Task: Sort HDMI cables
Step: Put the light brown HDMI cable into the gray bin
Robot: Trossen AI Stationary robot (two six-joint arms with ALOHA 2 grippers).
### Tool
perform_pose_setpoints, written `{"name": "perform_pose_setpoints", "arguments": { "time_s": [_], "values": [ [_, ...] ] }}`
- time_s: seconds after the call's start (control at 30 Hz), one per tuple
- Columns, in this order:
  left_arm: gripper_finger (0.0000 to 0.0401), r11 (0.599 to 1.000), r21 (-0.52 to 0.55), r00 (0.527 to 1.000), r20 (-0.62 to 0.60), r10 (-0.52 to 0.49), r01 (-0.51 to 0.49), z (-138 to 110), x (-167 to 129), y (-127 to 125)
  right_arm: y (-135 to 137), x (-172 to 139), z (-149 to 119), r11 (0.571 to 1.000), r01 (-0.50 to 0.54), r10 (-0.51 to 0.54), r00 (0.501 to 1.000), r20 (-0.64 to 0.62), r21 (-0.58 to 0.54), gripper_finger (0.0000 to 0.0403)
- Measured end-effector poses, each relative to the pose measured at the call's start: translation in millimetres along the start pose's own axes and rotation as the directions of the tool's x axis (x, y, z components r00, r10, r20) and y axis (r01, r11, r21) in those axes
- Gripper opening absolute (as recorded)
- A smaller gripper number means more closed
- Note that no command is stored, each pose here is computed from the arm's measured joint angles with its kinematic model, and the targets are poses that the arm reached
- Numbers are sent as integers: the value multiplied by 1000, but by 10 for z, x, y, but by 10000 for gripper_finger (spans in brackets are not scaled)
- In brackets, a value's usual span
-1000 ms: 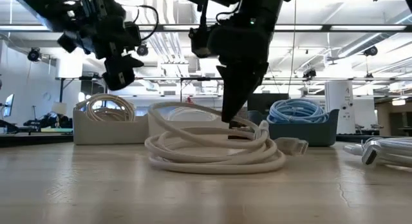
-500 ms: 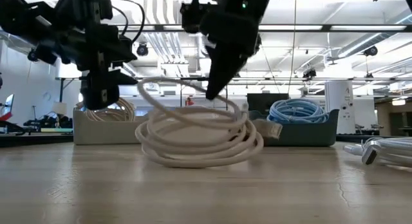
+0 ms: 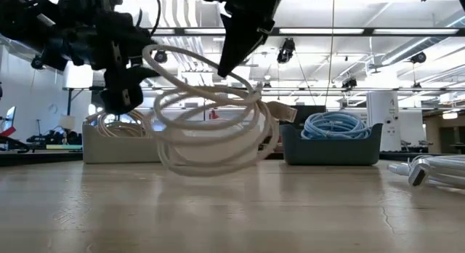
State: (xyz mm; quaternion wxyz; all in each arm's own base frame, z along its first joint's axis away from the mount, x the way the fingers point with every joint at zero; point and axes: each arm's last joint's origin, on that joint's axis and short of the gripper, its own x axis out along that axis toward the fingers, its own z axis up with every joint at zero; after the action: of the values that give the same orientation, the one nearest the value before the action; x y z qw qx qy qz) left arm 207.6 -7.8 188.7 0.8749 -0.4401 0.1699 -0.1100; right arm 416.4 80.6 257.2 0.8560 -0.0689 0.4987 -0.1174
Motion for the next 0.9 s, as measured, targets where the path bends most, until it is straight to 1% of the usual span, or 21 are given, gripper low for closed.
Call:
{"name": "perform_pose_setpoints", "arguments": {
  "time_s": [0.17,0.33,0.47,0.57,0.67,0.8,0.9],
  "values": [
    [172,998,29,998,39,-50,49,40,-3,-51,43,100,-48,1000,-6,5,999,-32,-25,13],
    [172,999,27,999,35,-41,40,35,2,-40,99,144,-98,999,-26,23,999,-48,-47,13],
    [172,999,24,999,36,-29,28,30,12,-23,164,261,-206,991,-134,131,987,-93,-23,13],
    [172,1000,18,999,43,-6,5,24,15,-5,230,391,-307,972,-236,233,964,-126,-10,13],
    [172,1000,12,999,47,16,-17,17,15,10,281,490,-391,950,-313,309,937,-161,4,13],
    [172,1000,11,999,46,18,-19,16,15,12,315,580,-457,939,-344,338,919,-204,8,13],
    [172,1000,11,999,46,18,-19,16,15,12,330,626,-477,937,-349,336,916,-218,-25,25]
  ]
}}
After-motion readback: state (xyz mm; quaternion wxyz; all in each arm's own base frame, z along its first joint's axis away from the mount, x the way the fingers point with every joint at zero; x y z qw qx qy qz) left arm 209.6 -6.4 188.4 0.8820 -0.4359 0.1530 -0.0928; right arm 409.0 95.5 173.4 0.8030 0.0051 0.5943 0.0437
